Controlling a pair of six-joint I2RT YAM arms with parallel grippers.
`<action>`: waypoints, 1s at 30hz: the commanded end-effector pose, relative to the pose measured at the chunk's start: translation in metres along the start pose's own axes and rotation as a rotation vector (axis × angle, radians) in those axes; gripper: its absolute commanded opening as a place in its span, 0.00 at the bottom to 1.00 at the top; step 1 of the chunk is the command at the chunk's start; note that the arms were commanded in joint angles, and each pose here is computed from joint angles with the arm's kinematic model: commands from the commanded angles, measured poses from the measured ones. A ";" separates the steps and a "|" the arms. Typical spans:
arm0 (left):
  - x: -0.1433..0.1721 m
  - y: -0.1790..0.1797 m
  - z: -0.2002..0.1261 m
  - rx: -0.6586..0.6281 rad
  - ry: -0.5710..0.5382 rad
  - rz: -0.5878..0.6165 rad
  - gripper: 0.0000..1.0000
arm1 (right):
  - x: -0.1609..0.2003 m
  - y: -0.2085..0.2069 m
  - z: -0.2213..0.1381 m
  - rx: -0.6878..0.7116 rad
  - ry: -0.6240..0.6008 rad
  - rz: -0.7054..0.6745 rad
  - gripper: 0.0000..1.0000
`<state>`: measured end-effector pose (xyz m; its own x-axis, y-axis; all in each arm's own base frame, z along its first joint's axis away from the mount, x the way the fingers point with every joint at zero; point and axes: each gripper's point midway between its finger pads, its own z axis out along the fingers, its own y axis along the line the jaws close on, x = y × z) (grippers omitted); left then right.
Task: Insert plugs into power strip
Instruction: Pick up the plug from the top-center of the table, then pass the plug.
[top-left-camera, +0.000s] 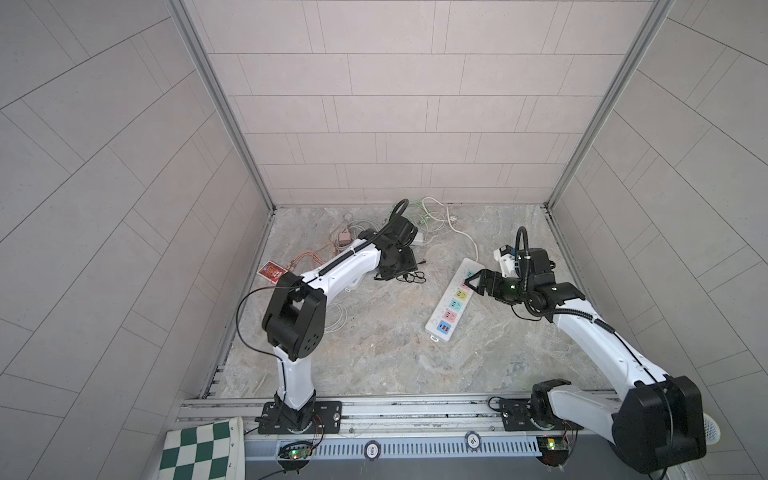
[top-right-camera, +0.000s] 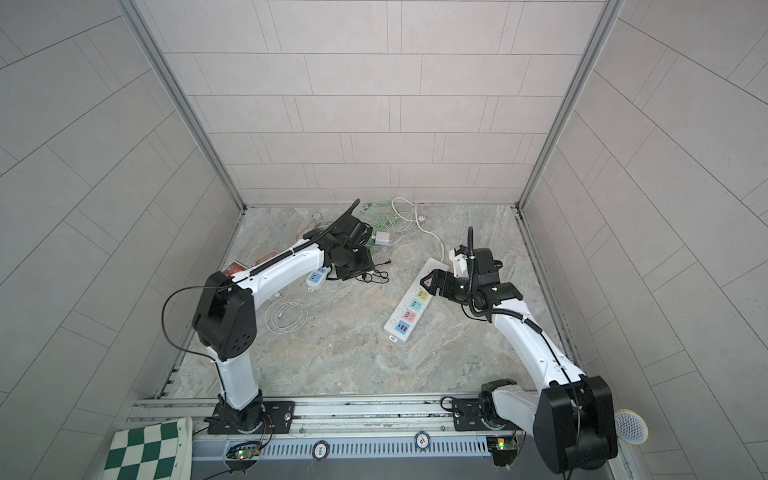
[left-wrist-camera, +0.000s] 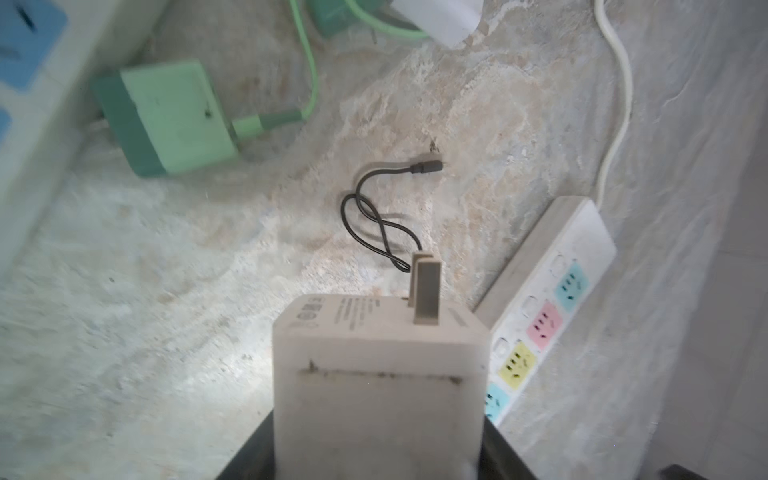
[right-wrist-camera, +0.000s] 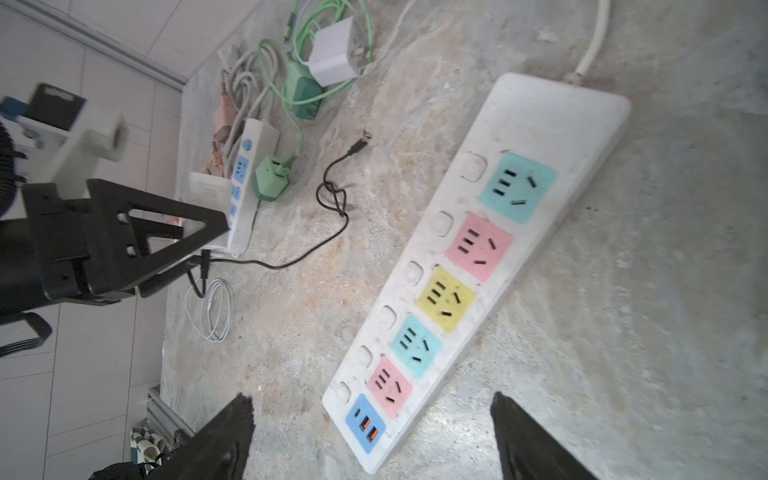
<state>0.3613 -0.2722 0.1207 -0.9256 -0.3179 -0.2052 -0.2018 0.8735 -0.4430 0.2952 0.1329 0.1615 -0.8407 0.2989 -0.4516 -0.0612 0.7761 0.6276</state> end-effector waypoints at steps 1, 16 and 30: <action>-0.007 -0.032 -0.002 0.200 -0.072 -0.175 0.47 | -0.004 0.032 0.006 -0.086 -0.062 -0.020 0.87; -0.013 -0.037 -0.015 0.362 -0.185 -0.360 0.41 | -0.003 0.078 0.061 -0.214 -0.030 -0.072 0.75; -0.001 -0.054 -0.013 0.466 -0.086 -0.395 0.42 | -0.012 0.091 0.095 -0.177 -0.062 -0.168 0.66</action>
<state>0.3684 -0.3062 0.1380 -0.7677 -0.6403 -0.0259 -0.3819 0.4895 -0.7839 0.3424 0.2504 0.1630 -0.7983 0.2188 -0.5610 -0.2805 0.6892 0.6680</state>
